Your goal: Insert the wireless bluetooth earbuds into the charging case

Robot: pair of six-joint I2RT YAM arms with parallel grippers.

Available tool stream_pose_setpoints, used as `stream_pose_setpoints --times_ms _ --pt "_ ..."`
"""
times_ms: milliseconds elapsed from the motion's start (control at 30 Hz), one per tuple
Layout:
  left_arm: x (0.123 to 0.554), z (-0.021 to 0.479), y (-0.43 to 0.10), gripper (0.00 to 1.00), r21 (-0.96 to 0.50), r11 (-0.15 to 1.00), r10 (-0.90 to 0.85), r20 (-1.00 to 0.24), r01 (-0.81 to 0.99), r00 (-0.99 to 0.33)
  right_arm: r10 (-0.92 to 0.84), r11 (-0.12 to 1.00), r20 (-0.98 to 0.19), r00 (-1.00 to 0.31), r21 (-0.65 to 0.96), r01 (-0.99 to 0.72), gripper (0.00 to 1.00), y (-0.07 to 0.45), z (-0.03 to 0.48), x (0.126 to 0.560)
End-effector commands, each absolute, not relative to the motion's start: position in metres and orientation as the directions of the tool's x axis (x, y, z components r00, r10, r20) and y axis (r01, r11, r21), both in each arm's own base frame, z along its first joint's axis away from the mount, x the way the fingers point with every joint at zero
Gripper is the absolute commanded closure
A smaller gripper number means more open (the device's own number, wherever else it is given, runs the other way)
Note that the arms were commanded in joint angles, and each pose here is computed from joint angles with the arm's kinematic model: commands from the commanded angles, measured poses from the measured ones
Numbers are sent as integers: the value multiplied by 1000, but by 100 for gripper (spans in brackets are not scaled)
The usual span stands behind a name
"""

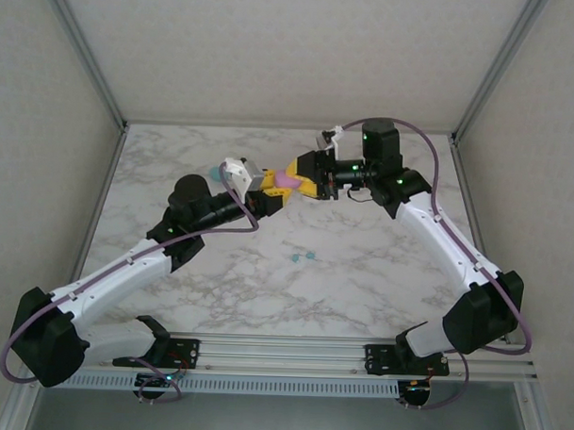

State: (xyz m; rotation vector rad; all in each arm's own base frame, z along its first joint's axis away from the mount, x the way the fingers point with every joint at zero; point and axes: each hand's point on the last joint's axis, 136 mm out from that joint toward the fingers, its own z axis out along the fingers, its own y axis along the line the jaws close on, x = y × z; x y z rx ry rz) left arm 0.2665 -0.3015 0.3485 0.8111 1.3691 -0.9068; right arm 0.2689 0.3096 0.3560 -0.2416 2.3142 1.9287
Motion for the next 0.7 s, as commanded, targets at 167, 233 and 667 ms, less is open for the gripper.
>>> stream_pose_setpoints --times_ms 167,233,667 --pt "272 367 -304 79 -6 459 -81 -996 888 35 -66 140 -186 -980 971 -194 73 309 363 264" --pt "275 362 -305 74 -9 472 -65 -998 881 25 -44 157 -199 -979 966 -203 79 308 362 266" --pt "287 317 -289 35 -27 571 38 -998 820 -59 341 239 -201 -918 963 -122 83 239 317 333"
